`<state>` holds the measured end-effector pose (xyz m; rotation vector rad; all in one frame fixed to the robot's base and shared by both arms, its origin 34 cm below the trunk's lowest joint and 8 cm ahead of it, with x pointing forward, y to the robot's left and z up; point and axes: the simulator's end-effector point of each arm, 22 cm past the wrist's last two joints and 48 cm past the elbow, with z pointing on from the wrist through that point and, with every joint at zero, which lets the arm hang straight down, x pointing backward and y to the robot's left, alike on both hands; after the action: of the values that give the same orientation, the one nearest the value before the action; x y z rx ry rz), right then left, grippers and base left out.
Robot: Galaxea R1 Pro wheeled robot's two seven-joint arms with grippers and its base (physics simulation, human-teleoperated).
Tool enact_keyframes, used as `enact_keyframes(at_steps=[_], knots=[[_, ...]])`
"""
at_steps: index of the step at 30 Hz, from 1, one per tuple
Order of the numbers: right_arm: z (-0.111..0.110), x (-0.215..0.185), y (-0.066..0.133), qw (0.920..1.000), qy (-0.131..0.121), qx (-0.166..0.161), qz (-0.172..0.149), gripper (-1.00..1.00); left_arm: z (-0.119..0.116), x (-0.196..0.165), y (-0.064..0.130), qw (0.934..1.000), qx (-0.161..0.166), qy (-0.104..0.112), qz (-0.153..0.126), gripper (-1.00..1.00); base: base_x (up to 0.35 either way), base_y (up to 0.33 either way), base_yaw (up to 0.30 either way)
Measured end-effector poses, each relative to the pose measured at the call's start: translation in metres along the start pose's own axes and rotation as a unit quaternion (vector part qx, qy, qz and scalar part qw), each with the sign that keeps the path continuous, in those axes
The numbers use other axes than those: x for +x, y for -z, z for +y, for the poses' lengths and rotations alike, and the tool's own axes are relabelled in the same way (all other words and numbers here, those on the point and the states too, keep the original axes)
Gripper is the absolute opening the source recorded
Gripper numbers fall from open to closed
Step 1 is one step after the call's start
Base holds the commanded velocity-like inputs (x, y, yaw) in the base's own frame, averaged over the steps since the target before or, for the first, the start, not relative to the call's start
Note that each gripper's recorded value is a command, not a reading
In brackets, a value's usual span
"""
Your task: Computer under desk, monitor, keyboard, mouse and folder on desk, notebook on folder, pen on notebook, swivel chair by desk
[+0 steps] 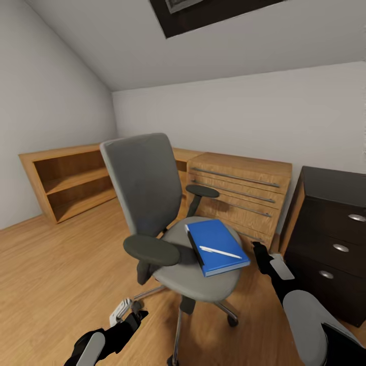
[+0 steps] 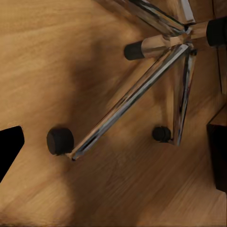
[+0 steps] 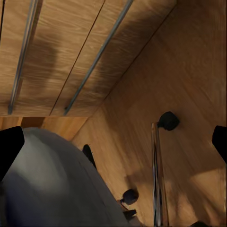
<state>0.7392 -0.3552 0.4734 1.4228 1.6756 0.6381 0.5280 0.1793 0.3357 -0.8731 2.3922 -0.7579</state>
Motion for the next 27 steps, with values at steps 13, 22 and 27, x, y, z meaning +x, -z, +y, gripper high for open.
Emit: enact_keyframes(at_steps=[13,22,27], knots=[[-0.001,-0.005,0.0,1.0,0.002,0.001,-0.003,1.0,-0.021,0.002,-0.004,0.9999,0.016,-0.002,0.0,1.0,-0.136,-0.094,-0.001],[0.0,-0.006,0.0,1.0,0.007,0.0,-0.004,1.0,-0.078,0.01,-0.013,0.9976,0.057,-0.039,0.012,1.0,-0.005,-0.003,-0.107],[0.0,-0.005,0.001,1.0,0.008,0.0,-0.005,1.0,-0.08,0.008,-0.014,0.9974,0.057,-0.042,0.008,1.0,-0.001,-0.001,-0.026]])
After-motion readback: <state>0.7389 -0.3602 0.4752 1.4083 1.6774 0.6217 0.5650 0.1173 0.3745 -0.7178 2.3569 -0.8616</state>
